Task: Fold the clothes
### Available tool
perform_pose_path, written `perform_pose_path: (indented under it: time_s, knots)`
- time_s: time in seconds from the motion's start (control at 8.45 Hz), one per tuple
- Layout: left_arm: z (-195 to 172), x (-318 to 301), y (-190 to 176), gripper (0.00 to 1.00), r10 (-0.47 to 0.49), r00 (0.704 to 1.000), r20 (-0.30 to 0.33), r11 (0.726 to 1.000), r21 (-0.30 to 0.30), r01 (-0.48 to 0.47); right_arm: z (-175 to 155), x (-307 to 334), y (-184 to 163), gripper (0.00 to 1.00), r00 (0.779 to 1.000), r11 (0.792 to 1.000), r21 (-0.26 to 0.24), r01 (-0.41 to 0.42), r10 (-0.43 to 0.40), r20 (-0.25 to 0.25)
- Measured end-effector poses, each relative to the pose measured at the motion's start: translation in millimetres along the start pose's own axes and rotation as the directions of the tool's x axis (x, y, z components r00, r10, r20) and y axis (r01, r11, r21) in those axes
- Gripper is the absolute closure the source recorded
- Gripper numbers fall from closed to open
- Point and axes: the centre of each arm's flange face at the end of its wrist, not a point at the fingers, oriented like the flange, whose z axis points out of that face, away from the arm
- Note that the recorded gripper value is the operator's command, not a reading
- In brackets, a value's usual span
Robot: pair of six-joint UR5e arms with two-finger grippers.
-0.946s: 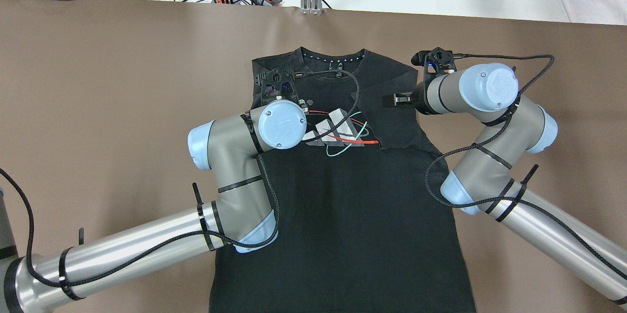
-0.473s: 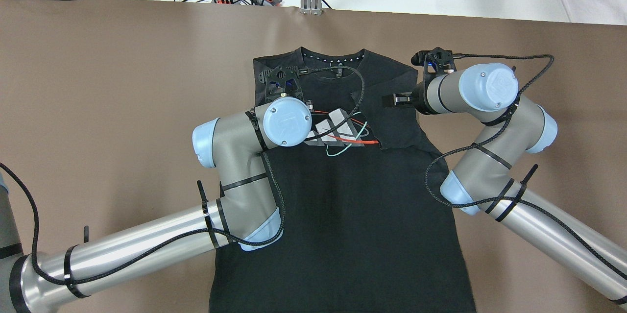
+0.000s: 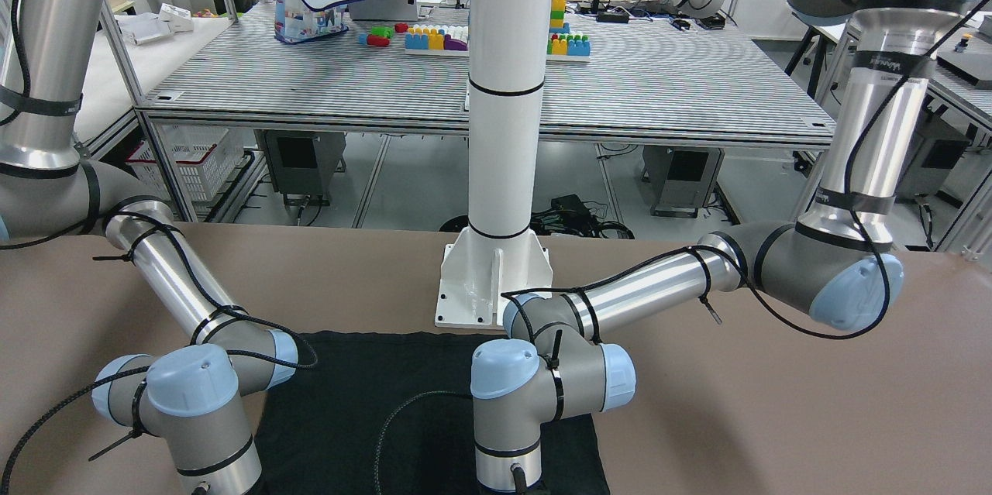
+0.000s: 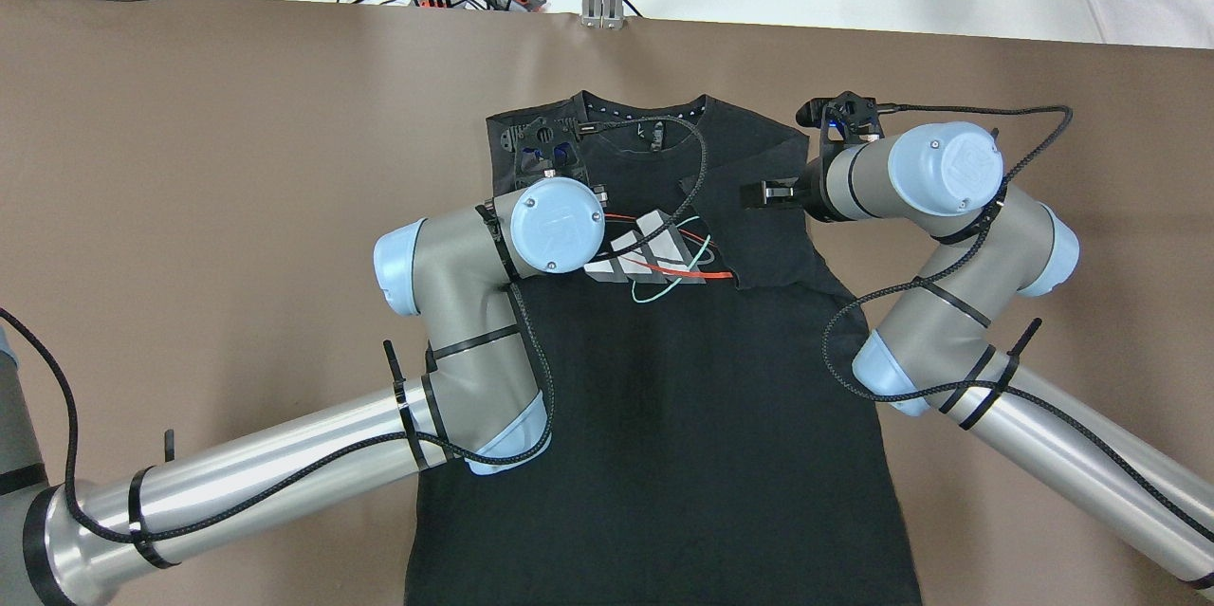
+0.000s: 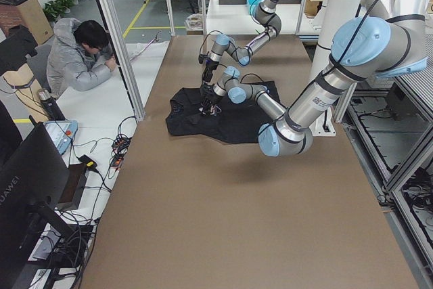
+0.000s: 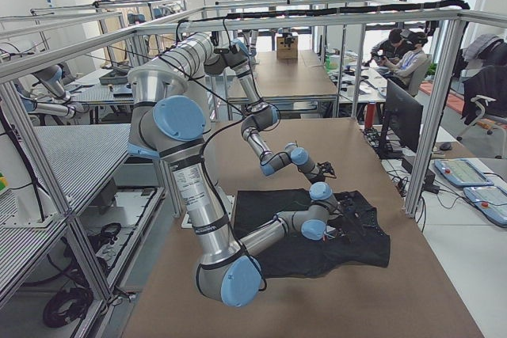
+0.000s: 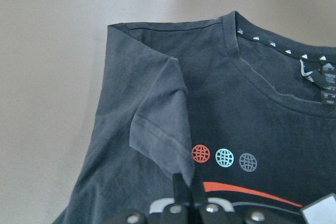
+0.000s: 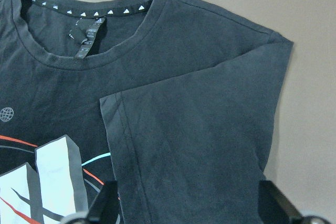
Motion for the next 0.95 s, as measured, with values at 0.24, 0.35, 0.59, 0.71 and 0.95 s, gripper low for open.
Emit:
perform_pose_path:
  time_s: [0.24,0.35,0.59,0.71,0.95]
  knots:
    - [0.9,6.2,-4.0,1.00,-0.005,1.000,0.000,1.000,0.003,0.005,0.2,0.3,-0.2,0.06,1.000,1.000,0.002,0.000,0.000,-0.002]
    - [1.3,7.7,-5.1,1.00,-0.007,1.000,0.001,1.000,0.004,0.007,0.2,0.3,-0.2,0.06,1.000,1.000,0.002,0.000,0.000,-0.002]
    - [2.5,8.3,-8.3,0.00,-0.010,1.000,0.004,1.000,0.006,0.010,0.6,0.7,-0.1,0.06,1.000,1.000,0.002,0.000,0.000,-0.003]
    - [4.2,7.5,-8.1,0.00,-0.009,1.000,0.007,1.000,0.006,0.009,0.8,0.8,-0.1,0.06,1.000,1.000,0.002,0.000,0.000,-0.003]
    - [6.8,6.5,-7.8,0.00,-0.003,1.000,0.011,1.000,0.006,0.003,1.6,0.6,0.3,0.06,1.000,1.000,0.007,-0.001,0.001,-0.008]
